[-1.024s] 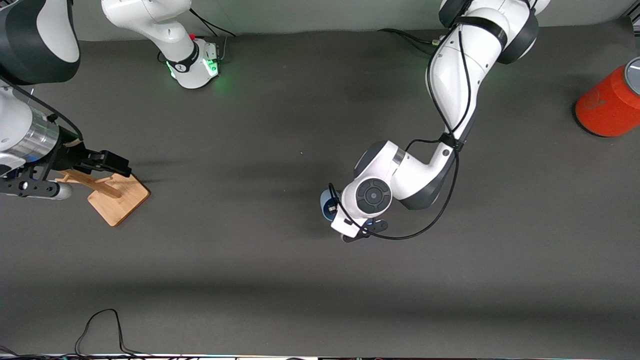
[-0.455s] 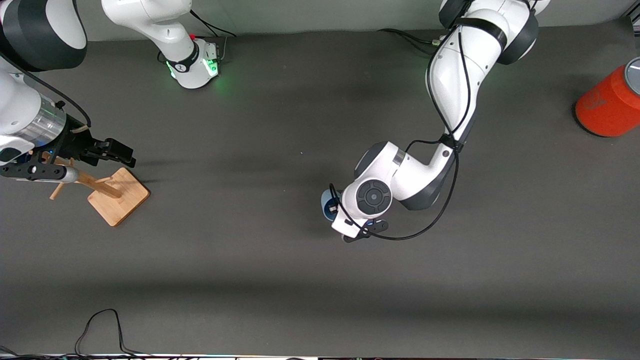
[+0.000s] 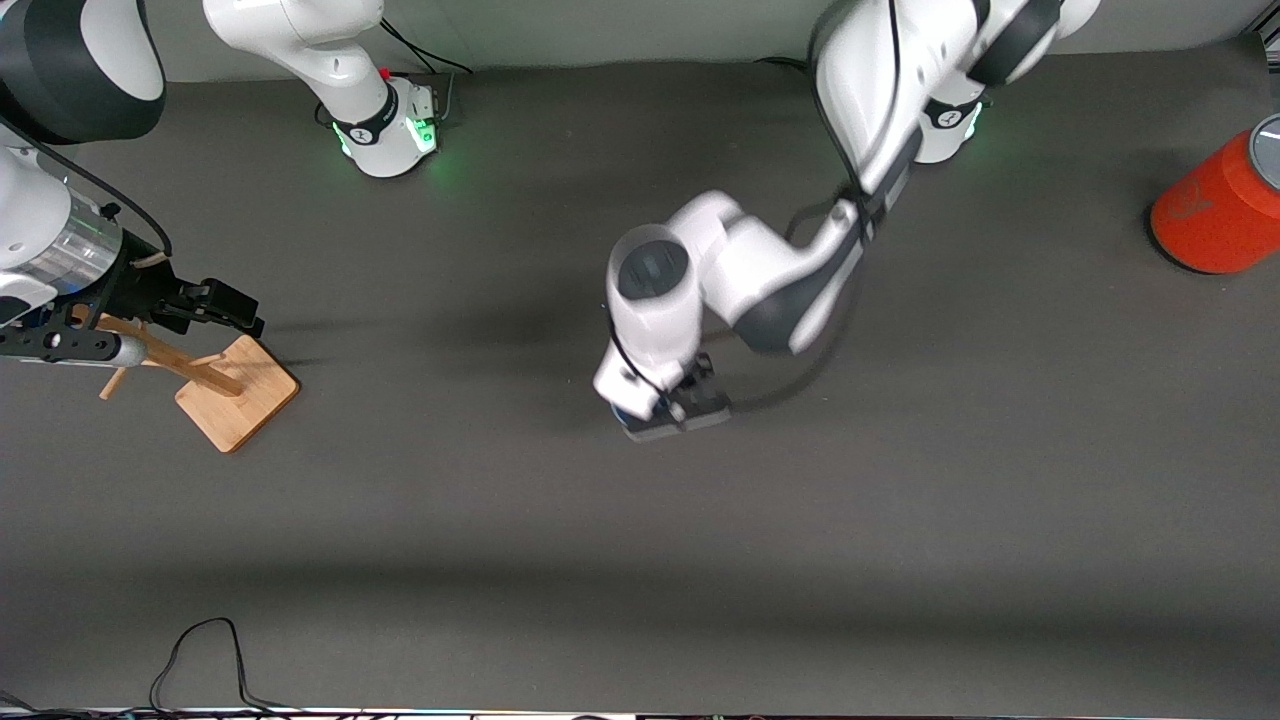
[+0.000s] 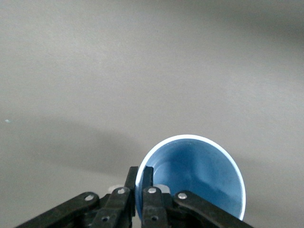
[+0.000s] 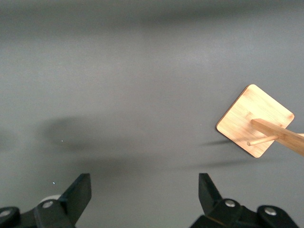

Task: Rotate and upright cup with both arms
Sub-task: 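Lower the upright cup onto the table with the left gripper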

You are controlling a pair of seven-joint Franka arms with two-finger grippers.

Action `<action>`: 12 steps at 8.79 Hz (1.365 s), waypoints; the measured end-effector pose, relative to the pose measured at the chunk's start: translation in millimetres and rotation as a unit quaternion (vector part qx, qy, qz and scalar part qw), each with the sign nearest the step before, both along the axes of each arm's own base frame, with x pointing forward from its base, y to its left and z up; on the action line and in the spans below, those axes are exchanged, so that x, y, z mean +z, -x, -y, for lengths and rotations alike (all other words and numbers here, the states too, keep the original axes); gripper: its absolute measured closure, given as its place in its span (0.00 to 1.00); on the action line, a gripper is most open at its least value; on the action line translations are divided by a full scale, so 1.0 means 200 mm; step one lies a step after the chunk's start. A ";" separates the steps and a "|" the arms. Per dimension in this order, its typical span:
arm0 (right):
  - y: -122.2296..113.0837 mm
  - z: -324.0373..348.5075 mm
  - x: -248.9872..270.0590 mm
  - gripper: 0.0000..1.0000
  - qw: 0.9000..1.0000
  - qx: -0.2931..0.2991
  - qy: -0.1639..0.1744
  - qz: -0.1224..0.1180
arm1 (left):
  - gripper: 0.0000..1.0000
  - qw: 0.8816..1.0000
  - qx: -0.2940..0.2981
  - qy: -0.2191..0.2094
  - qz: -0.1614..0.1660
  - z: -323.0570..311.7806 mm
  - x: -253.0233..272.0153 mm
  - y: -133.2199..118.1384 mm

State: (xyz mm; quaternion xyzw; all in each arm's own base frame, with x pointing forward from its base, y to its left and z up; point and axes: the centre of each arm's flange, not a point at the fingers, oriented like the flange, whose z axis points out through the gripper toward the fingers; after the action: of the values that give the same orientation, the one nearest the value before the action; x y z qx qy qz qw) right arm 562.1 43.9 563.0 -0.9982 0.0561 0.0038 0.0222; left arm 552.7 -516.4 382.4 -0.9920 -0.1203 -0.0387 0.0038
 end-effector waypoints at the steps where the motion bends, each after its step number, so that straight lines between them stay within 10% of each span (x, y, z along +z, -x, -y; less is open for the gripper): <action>1: 0.00 -0.01 0.00 0.00 1.000 0.001 0.000 0.000 | 0.93 1.000 0.004 -0.004 0.002 -0.03 0.00 -0.01; 5: 0.00 -0.04 -0.01 0.00 1.000 0.008 0.000 0.000 | 0.93 0.999 0.028 -0.031 0.025 -0.03 -0.09 -0.01; 8: -0.01 -0.05 -0.01 0.00 1.000 0.009 0.000 0.000 | 0.93 0.992 0.054 -0.067 0.090 0.17 -0.28 0.23; 12: -0.02 -0.04 -0.02 0.00 1.000 0.008 0.001 -0.001 | 0.93 0.990 0.050 -0.108 0.069 0.20 -0.57 0.44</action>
State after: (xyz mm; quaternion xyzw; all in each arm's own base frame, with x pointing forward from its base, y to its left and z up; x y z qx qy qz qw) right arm 566.0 52.7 559.6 -0.9986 0.0484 0.0049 0.0215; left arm 464.5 -555.7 267.7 -0.9733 -0.1653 -0.1200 0.1046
